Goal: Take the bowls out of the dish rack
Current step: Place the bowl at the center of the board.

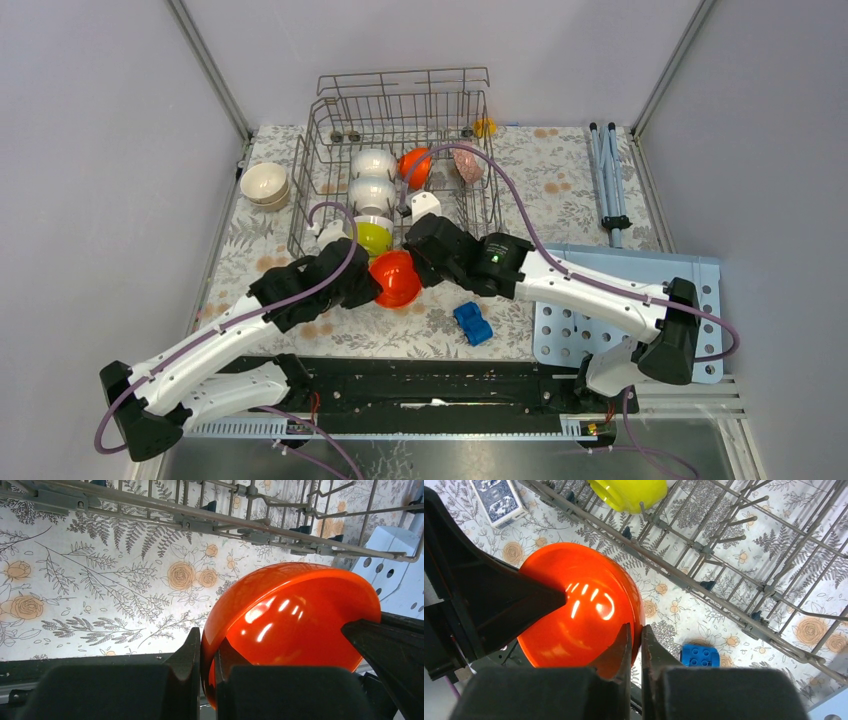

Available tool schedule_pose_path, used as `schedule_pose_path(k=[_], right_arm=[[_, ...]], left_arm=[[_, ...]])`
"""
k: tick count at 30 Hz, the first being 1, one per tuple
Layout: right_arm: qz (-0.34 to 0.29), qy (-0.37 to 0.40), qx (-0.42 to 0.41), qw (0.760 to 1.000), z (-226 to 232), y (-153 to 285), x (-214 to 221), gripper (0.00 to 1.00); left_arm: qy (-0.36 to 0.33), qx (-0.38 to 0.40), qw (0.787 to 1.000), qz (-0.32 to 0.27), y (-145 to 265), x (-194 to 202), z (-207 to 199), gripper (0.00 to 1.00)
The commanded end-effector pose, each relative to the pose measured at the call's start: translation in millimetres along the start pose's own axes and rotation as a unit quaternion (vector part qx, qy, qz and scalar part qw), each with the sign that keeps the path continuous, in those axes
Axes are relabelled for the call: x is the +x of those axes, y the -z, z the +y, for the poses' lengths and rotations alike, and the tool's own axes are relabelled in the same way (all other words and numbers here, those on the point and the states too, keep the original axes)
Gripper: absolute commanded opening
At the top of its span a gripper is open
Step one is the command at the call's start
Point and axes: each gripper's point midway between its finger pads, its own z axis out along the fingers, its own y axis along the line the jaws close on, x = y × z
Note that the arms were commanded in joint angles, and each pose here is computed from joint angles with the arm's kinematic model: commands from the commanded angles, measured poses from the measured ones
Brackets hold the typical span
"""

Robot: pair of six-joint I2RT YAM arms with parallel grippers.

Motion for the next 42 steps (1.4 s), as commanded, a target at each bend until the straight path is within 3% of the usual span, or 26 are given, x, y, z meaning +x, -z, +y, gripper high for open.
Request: schedule_pose_path(k=[1,5,6,13,17,18,23,28,32,35,42], right_arm=[[-0.016,0.009,-0.013,1.000,10,11,-16,0.00],[-0.018,0.010,-0.020,1.000,12,15,-17,0.00],[-0.019,0.010,-0.025,0.999,13,16,-18,0.00],[-0.017,0.013,-0.063,0.998,20,33,-16,0.00],[-0.018,0.014,-0.084,0.996,19,52,-13,0.00],[-0.015,0.016,-0.089,0.996,18,56,-11,0.00],[0.014,0.038,-0.123,0.992,18,73,12,0.00],[0.039,0.040,-0.123,0.991,13,59,42,0.00],[0.048,0.029,-0.144,0.988,22,42,58,0.00],[0.041,0.023,-0.149,0.988,26,35,58,0.00],[-0.008,-0.016,-0.145,0.989,29,35,33,0.00]], left_arm=[[0.019,0.048,0.998,-0.034,13,-20,-24,0.00],[0.018,0.043,0.998,-0.045,17,-24,-20,0.00],[0.015,0.044,0.998,-0.047,18,-25,-20,0.05],[-0.012,0.052,0.996,-0.069,28,-34,-17,0.66],[-0.024,0.053,0.995,-0.085,33,-40,-15,0.96],[-0.030,0.052,0.994,-0.089,35,-42,-14,0.98],[-0.085,0.044,0.984,-0.151,53,-73,-16,0.99],[-0.040,-0.011,0.955,-0.293,84,-122,17,0.99],[-0.020,-0.010,0.931,-0.365,101,-140,33,0.99],[-0.038,-0.009,0.926,-0.374,98,-140,35,0.99],[-0.079,0.018,0.939,-0.333,79,-123,22,0.97]])
